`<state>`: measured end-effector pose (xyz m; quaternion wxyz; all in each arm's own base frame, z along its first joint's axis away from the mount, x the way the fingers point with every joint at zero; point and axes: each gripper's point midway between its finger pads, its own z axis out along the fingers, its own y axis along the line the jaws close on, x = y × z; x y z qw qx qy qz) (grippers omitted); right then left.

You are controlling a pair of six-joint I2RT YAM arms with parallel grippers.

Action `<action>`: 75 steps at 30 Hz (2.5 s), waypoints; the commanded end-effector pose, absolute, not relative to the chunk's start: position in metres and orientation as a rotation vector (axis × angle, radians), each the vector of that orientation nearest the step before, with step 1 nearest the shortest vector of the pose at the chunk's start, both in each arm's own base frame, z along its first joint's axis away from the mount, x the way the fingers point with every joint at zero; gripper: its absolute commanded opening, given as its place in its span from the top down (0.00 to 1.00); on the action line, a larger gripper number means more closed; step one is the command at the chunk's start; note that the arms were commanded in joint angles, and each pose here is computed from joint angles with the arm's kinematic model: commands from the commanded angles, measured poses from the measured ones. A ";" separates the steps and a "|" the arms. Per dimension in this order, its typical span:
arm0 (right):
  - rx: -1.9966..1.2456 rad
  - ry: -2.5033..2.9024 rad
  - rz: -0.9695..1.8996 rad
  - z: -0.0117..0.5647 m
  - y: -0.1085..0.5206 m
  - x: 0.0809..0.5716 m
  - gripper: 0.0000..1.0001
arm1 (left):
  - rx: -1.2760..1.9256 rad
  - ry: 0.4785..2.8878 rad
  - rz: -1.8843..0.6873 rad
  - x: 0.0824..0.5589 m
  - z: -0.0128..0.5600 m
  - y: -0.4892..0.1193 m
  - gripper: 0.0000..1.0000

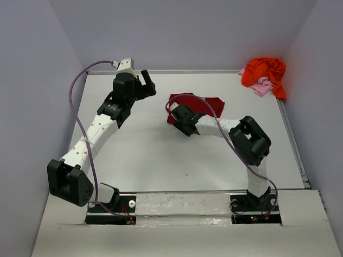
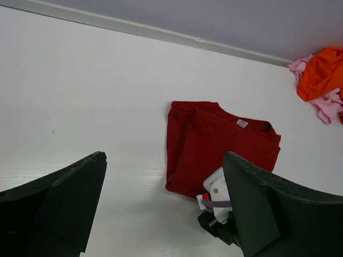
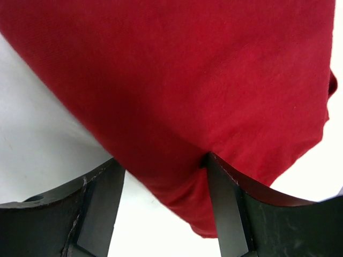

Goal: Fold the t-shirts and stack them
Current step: Fold the tshirt

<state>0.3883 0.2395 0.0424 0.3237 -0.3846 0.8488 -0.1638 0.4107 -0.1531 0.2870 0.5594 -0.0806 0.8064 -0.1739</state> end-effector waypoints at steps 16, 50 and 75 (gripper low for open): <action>-0.983 2.247 -0.286 0.021 0.259 0.385 1.00 | -0.216 2.016 -0.592 0.413 0.234 -0.180 0.01; -0.899 2.206 -0.047 0.086 0.267 0.365 1.00 | -0.410 2.110 -1.197 0.423 0.066 -0.259 0.01; -0.881 2.242 -0.037 0.081 0.264 0.358 1.00 | -0.367 2.152 -1.287 0.433 0.042 -0.282 0.51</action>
